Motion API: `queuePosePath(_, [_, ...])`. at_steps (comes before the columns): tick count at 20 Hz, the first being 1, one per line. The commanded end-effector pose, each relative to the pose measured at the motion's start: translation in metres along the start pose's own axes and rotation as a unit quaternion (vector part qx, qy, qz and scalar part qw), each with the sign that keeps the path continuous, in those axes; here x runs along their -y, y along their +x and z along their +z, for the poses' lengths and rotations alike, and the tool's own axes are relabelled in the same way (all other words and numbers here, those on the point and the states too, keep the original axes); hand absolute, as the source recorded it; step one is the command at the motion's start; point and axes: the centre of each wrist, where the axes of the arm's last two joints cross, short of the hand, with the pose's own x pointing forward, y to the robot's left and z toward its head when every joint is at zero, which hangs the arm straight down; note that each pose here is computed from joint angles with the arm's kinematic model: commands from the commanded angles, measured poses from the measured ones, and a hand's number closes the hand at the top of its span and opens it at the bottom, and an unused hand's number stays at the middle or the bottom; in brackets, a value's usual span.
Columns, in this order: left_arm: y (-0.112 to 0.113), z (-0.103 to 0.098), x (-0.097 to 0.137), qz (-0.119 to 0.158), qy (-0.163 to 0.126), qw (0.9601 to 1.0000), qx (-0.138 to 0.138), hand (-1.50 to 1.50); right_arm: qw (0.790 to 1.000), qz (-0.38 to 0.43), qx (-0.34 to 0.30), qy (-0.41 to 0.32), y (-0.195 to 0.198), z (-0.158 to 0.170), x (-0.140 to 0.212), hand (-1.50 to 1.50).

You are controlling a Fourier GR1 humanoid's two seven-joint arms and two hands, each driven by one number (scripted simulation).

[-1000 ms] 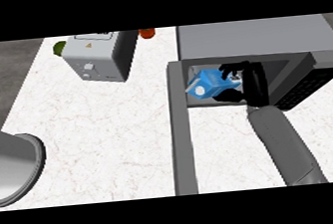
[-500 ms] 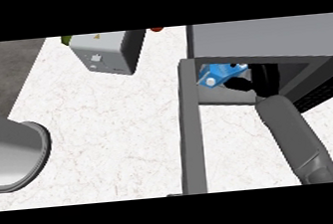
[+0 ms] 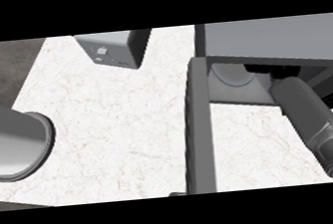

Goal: Pick up the milk, place it into the microwave and close the microwave

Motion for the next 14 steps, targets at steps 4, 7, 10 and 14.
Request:
queuePosePath(4, [-0.009,-0.007,0.000,-0.006,0.002,0.9999,-0.011,-1.50,0.999,-0.011,0.032,0.030,0.023,-0.023,0.000,-1.50])
queuePosePath(7, [-0.012,-0.008,0.004,0.000,-0.021,0.9996,-0.017,-1.50,0.997,-0.032,0.049,0.046,0.034,-0.023,-0.005,-1.50])
queuePosePath(10, [-0.009,-0.004,0.002,-0.011,-0.043,0.9989,-0.018,-1.50,0.994,-0.062,0.064,0.066,0.037,-0.029,-0.003,-1.50])
queuePosePath(14, [-0.018,-0.012,0.009,0.002,-0.055,0.9983,-0.019,-1.50,0.988,-0.110,0.059,0.086,0.052,-0.020,-0.016,-1.50])
